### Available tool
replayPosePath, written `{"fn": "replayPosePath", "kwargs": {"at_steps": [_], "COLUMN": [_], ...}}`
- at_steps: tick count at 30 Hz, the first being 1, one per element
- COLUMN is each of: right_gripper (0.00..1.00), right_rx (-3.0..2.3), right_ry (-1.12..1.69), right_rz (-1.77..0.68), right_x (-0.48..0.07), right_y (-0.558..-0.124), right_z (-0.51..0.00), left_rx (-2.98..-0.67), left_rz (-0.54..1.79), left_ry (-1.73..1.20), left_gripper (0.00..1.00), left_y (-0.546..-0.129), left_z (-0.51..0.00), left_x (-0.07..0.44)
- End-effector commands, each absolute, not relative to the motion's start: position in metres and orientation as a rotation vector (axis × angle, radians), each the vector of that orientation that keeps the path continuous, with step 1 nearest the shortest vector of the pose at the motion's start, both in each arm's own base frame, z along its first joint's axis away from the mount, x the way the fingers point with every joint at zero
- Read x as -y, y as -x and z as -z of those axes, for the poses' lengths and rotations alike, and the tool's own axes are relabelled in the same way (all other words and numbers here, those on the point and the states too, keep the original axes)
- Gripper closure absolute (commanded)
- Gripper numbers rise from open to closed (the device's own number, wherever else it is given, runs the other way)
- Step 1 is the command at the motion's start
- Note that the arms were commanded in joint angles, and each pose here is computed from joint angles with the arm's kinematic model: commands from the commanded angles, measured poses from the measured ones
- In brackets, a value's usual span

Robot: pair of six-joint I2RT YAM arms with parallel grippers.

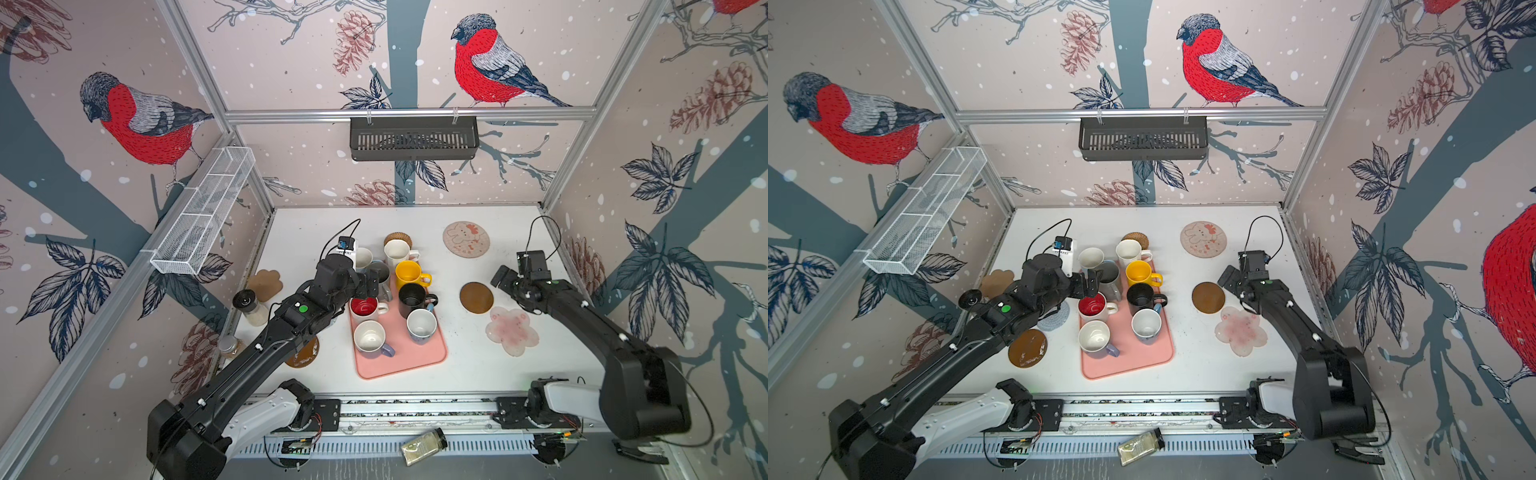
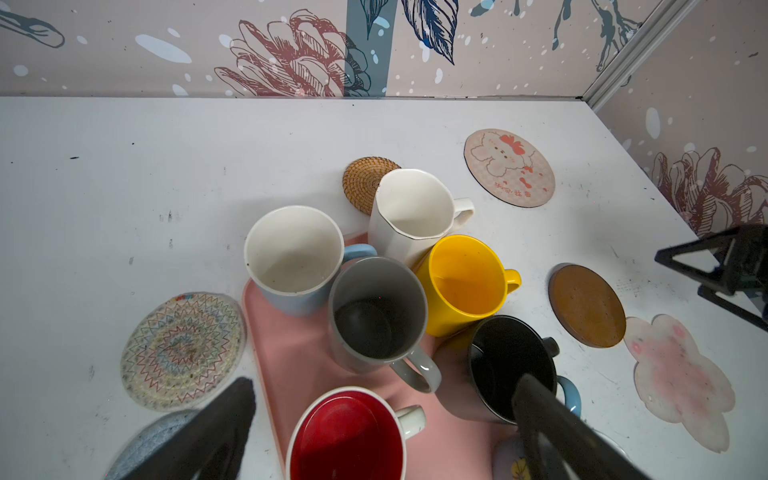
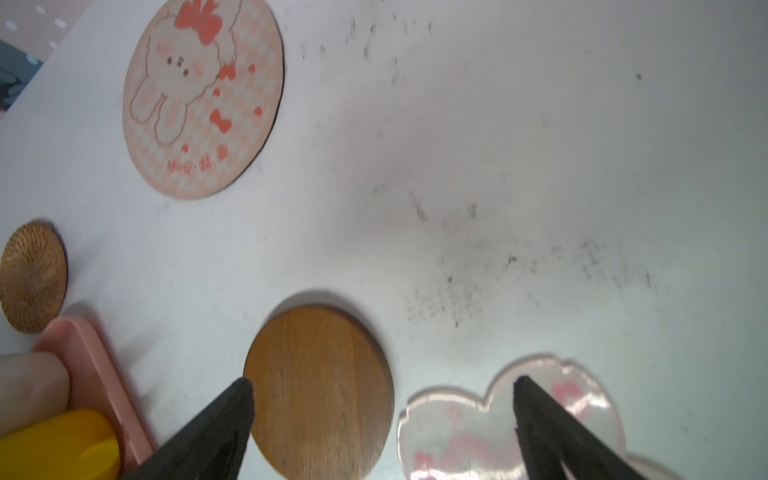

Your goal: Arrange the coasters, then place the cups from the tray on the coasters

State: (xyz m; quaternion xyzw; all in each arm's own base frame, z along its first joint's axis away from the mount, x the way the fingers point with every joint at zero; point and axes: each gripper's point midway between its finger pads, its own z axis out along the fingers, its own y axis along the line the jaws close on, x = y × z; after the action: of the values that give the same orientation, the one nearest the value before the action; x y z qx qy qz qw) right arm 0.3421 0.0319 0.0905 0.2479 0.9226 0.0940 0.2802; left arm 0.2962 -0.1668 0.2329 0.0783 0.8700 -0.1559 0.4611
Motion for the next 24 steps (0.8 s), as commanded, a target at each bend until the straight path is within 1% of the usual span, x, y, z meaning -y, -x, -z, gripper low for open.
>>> {"fn": "replayPosePath", "kwargs": {"at_steps": [1, 2, 6, 8, 13, 18, 21, 24], "right_gripper": [0.04, 0.05, 0.18, 0.20, 0.21, 0.17, 0.19, 0.18], "right_rx": [-2.480, -2.495, -2.574, -2.587, -2.556, -2.575, -2.588, -2.560], "right_ry": [-0.571, -0.568, -0.568, -0.572, -0.554, -0.468, -0.358, -0.271], "right_rz": [-0.391, -0.394, -0.447, -0.451, -0.435, -0.341, -0.207, -0.052], "right_x": [-0.043, -0.044, -0.050, -0.049, -0.050, -0.059, -0.074, -0.087], "right_y": [-0.389, -0.403, -0.450, -0.472, -0.513, -0.549, -0.566, -0.581], "right_z": [-0.092, -0.086, -0.052, -0.040, -0.040, -0.034, -0.032, -0.040], "left_rx": [-2.157, -2.153, -2.133, -2.122, -2.108, -2.125, -2.122, -2.125], "left_rz": [0.414, 0.417, 0.412, 0.392, 0.348, 0.327, 0.328, 0.311], "left_ry": [-0.252, -0.256, -0.264, -0.263, -0.252, -0.253, -0.255, -0.249], "left_gripper": [0.03, 0.03, 0.03, 0.03, 0.03, 0.03, 0.03, 0.03], "left_y": [-0.293, -0.292, -0.292, -0.292, -0.295, -0.297, -0.296, -0.296], "left_z": [-0.232, -0.233, -0.240, -0.244, -0.244, -0.236, -0.235, -0.232], "left_x": [0.175, 0.175, 0.174, 0.171, 0.165, 0.163, 0.163, 0.160]}}
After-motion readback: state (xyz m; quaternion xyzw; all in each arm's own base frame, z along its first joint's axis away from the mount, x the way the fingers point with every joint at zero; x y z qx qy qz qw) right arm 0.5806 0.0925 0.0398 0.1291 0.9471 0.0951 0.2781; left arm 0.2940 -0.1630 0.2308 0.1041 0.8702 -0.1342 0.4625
